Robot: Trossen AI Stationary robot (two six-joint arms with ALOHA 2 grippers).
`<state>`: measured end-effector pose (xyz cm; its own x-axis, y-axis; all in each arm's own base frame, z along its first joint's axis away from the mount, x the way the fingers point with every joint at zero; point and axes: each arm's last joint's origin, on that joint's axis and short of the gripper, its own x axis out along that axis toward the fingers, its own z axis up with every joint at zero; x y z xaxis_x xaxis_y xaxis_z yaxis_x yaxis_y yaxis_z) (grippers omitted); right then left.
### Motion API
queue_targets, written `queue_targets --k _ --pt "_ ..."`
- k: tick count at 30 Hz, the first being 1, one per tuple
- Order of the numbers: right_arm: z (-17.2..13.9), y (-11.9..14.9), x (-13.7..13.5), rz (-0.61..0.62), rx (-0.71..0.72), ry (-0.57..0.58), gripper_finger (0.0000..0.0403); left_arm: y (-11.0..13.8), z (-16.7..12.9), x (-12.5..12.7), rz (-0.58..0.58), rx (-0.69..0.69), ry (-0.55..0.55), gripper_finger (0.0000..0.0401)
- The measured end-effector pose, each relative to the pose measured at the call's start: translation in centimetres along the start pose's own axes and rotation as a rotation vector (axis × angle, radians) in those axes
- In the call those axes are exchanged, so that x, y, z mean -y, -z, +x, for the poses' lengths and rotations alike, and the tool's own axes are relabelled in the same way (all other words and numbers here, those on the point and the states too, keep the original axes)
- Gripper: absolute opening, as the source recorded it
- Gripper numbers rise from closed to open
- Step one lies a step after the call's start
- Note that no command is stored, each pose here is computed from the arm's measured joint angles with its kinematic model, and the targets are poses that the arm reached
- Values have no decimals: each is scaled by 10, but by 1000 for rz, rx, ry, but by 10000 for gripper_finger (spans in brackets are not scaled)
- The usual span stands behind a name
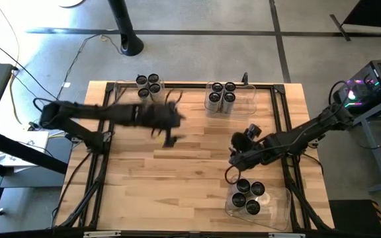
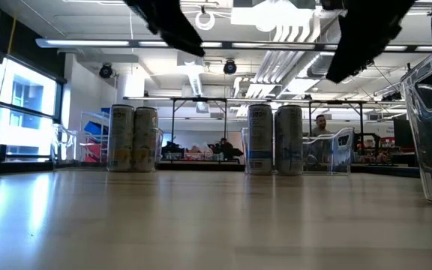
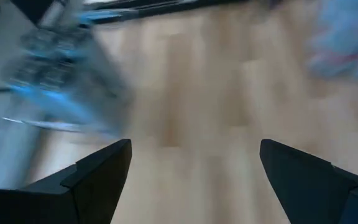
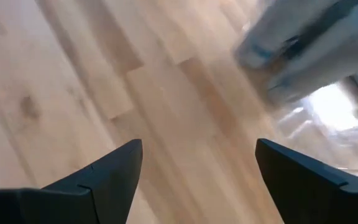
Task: Sort soda cans
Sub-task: Adjust the top center transparent bin
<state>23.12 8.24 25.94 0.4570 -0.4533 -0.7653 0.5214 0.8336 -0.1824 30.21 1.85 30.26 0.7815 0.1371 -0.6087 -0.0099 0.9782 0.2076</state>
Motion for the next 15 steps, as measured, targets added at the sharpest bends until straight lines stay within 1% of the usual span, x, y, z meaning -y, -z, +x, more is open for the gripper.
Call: queue_targets --k 2,3,5,7,8,10,13,15 --pt "11 6 1 0 -16 -26 309 -3 8 -26 86 -34 -29 351" --pt "16 7 2 -3 -33 -43 308 -1 15 -39 97 -29 -21 351" --pt "27 5 8 -8 -65 -61 305 5 32 -65 19 27 27 351" --pt "33 -1 16 -26 -91 -58 298 18 46 -87 -48 34 84 351" --pt "33 -6 21 -38 -97 -50 293 24 52 -96 -68 26 87 351" --pt "32 -16 28 -71 -93 -40 284 33 60 -111 -95 19 55 351" --pt "28 -32 40 -115 -64 -31 275 39 68 -123 -122 11 1 351" --pt "26 -39 47 -154 -45 -26 271 38 72 -130 -220 37 -84 351"
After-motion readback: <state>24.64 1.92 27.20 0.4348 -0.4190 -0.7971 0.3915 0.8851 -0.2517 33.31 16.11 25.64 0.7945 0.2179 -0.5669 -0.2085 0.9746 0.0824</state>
